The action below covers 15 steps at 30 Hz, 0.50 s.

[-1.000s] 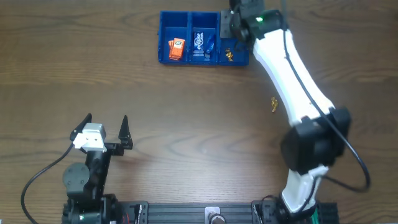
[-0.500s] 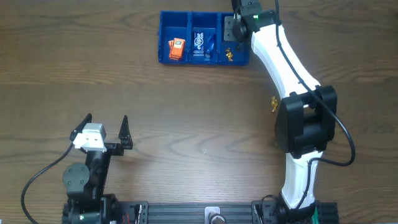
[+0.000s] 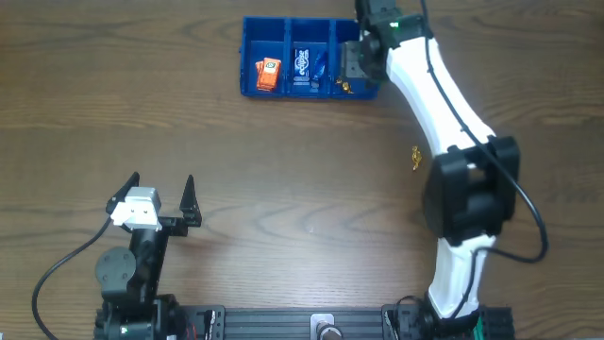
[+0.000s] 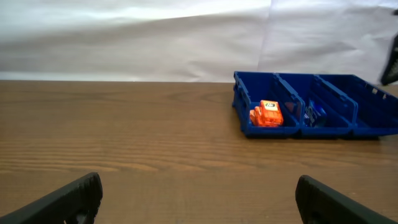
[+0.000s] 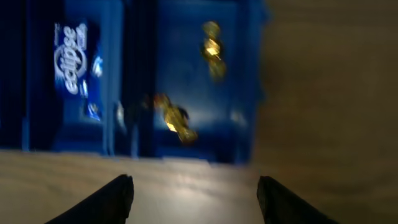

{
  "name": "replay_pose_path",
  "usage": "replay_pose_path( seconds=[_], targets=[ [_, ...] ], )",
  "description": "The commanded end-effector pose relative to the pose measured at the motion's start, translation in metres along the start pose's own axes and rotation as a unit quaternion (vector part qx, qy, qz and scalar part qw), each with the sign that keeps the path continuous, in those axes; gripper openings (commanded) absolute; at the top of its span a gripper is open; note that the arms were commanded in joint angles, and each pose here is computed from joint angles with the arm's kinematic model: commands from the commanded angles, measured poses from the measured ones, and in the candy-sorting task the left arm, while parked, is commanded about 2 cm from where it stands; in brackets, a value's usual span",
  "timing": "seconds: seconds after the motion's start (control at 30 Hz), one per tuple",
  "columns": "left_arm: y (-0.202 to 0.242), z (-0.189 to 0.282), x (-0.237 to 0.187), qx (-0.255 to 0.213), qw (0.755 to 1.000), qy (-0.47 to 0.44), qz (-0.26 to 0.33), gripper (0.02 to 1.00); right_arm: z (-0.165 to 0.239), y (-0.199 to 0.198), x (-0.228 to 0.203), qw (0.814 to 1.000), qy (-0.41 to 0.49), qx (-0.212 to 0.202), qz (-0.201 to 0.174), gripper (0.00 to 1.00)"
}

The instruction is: Sort Candies Into Trays

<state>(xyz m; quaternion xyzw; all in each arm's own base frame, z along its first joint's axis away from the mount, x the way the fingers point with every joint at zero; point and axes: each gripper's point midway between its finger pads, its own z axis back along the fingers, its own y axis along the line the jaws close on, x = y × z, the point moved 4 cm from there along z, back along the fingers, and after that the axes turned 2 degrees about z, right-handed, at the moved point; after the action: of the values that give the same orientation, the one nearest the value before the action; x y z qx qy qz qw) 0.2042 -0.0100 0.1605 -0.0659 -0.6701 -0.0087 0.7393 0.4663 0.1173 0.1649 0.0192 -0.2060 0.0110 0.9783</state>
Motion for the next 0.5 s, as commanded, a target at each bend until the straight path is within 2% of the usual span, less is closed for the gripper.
replay_pose_path(
  seconds=[0.03,0.2,0.5],
  targets=[
    [0.001,-0.001,-0.014,-0.001,1.0,0.022,-0.003,0.996,0.077,-0.037,-0.012,0.998,-0.059,-0.02,-0.01,0.689],
    [0.001,-0.001,-0.014,-0.001,1.0,0.022,-0.003,0.998,0.088,-0.072,-0.063,0.997,-0.046,-0.052,-0.034,0.761],
    [0.001,-0.001,-0.014,-0.001,1.0,0.022,-0.003,0.998,0.013,-0.104,-0.148,0.994,0.055,-0.077,-0.058,0.82]
  ],
)
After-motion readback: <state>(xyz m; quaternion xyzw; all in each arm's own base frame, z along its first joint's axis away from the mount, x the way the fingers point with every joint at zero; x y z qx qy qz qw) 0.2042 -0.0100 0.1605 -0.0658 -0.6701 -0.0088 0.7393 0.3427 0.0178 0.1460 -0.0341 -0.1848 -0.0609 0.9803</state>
